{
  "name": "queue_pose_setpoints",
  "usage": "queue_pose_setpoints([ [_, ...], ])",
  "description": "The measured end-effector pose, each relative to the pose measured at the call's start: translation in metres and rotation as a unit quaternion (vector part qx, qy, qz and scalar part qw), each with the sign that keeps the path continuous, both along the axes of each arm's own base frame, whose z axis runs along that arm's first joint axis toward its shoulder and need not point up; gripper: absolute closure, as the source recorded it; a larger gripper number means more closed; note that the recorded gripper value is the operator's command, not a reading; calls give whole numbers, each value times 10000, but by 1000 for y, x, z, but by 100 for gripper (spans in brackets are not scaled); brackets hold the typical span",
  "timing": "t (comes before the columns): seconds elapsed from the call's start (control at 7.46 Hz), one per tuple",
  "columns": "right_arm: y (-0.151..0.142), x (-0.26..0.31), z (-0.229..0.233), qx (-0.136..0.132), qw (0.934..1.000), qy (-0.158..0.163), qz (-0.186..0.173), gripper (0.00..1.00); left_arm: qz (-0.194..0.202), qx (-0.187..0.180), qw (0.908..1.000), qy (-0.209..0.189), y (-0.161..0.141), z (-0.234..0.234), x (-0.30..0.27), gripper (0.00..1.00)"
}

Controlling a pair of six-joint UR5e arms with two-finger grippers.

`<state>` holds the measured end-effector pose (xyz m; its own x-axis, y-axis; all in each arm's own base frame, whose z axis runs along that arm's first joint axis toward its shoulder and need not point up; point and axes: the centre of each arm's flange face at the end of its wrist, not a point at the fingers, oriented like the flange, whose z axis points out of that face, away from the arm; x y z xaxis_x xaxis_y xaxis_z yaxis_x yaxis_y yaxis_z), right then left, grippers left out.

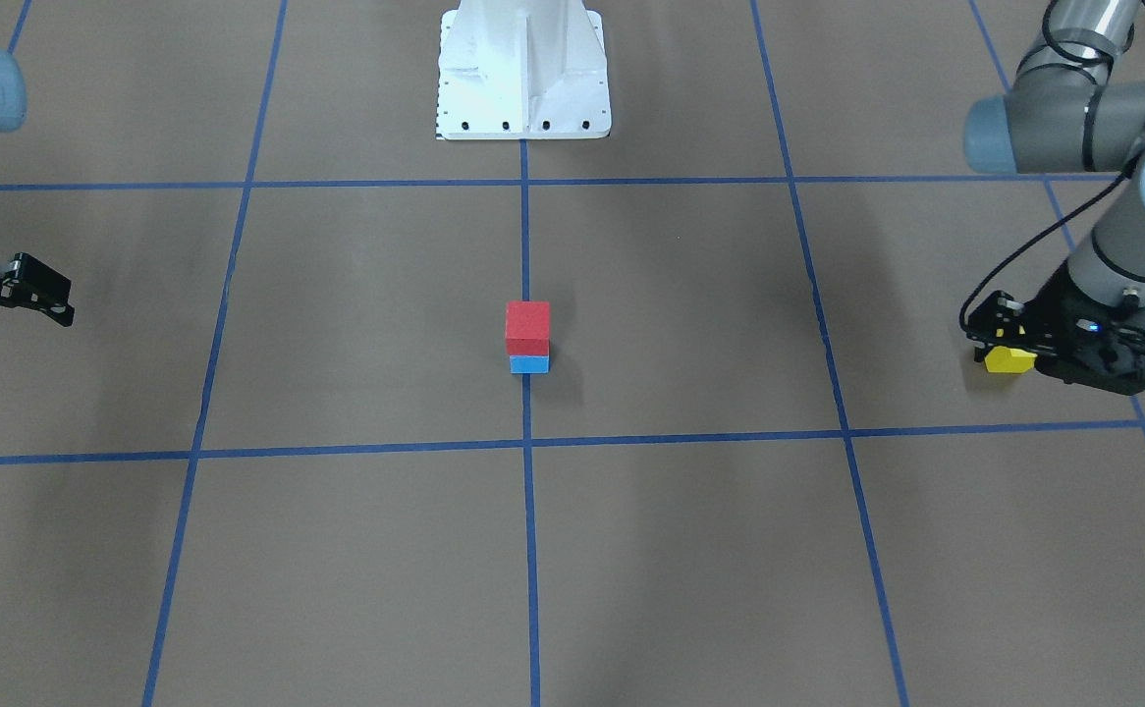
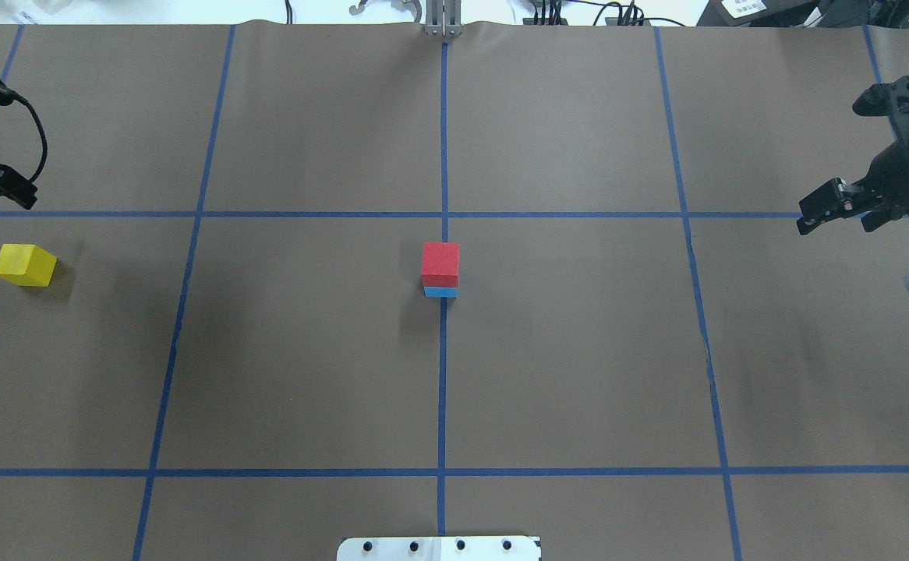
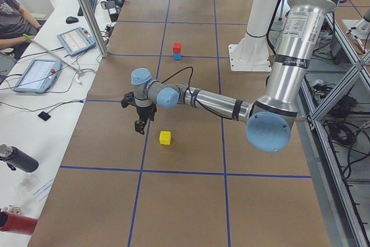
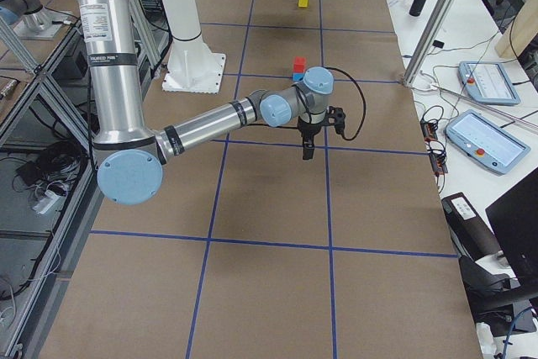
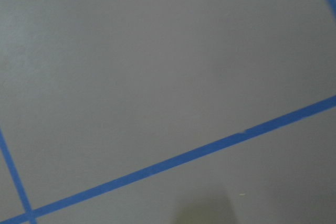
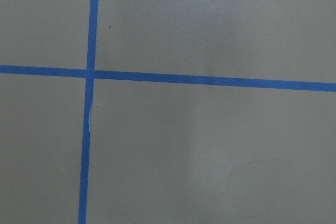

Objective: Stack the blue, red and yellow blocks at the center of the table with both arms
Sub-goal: 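Move the left gripper back to the yellow cube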

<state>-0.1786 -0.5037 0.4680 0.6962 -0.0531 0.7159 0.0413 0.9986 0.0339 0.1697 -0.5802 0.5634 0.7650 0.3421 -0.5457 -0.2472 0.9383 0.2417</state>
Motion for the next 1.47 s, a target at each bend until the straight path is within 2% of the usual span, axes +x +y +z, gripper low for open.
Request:
queue_pose_setpoints([
  [0.27,1,0,-3,24,10000,-14,3,0,-86,-334,9993,172,12,22,-4,0],
  [0.54,1,1,-4,32,10000,-19,8,0,-413,-610,9965,407,25,33,-5,0],
  [0.94,1,0,-4,29,10000,-25,2,0,-921,-1264,9847,770,35,34,0,0],
  [1.21,1,0,-4,22,10000,-24,5,0,-1075,-1408,9805,850,47,47,0,0],
  [1.47,1,0,-4,22,10000,-27,11,0,-1050,-1476,9796,875,58,58,15,0],
])
